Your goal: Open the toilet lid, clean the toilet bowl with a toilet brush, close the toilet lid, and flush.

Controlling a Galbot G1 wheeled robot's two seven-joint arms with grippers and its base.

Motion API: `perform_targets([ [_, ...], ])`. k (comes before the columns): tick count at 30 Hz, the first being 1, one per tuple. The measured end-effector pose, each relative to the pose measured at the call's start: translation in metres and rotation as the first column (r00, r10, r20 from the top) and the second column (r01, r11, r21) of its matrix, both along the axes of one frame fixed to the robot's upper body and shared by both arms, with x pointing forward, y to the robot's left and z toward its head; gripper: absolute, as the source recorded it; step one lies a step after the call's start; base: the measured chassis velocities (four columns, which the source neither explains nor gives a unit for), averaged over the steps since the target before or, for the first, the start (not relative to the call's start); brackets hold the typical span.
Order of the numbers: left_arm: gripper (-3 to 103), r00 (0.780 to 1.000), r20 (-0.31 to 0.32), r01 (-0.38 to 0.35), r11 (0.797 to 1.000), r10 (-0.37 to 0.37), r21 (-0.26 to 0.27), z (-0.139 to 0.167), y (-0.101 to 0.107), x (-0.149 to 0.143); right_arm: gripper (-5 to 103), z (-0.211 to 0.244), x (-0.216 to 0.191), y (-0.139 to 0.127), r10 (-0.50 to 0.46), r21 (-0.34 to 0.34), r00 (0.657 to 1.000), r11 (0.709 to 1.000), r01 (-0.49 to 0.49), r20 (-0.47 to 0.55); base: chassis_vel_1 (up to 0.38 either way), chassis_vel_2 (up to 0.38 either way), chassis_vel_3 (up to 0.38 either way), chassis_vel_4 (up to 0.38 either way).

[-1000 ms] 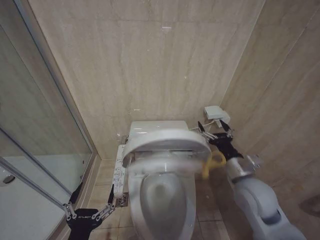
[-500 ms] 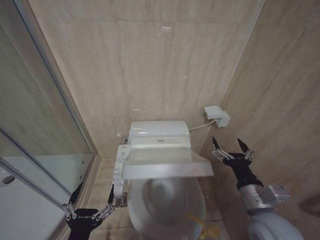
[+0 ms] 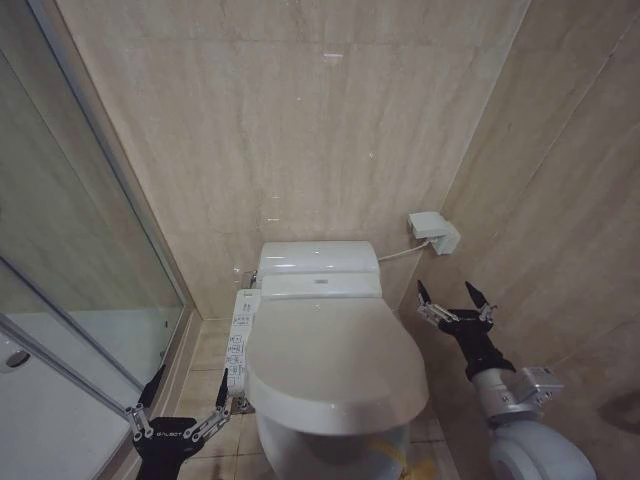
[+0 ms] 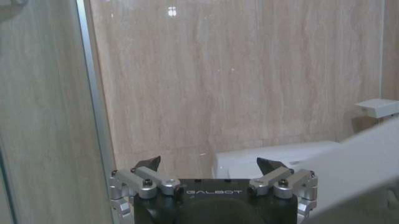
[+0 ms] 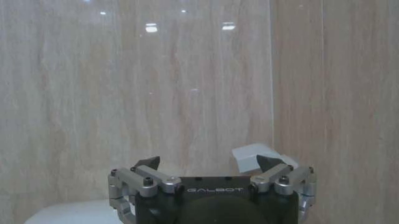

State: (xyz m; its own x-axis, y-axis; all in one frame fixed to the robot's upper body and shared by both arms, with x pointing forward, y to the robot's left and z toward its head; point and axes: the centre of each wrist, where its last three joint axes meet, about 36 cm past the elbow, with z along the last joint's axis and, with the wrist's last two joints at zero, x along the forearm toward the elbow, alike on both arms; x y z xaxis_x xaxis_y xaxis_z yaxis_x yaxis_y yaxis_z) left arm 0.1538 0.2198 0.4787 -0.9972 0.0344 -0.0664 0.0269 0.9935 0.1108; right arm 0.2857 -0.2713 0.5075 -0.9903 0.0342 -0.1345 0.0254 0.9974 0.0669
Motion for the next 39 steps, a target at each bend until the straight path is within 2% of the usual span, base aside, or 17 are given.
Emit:
perform_targets([
  [16, 100, 1.0, 0.0, 0.0, 1.0, 0.0, 0.0, 0.0, 0.0, 0.0, 100, 0.0071, -0.0038, 0.0057, -0.004, 0.005, 1.0, 1.0, 0.004, 0.023, 0.018, -0.012, -0.016, 0.015],
  [39, 100, 1.0, 0.0, 0.0, 1.0, 0.0, 0.0, 0.0, 0.0, 0.0, 100, 0.0001, 0.0028, 0.005, 0.003, -0.006, 0.999, 1.0, -0.003, 0.034, 0.23, -0.23, -0.222, 0.226],
])
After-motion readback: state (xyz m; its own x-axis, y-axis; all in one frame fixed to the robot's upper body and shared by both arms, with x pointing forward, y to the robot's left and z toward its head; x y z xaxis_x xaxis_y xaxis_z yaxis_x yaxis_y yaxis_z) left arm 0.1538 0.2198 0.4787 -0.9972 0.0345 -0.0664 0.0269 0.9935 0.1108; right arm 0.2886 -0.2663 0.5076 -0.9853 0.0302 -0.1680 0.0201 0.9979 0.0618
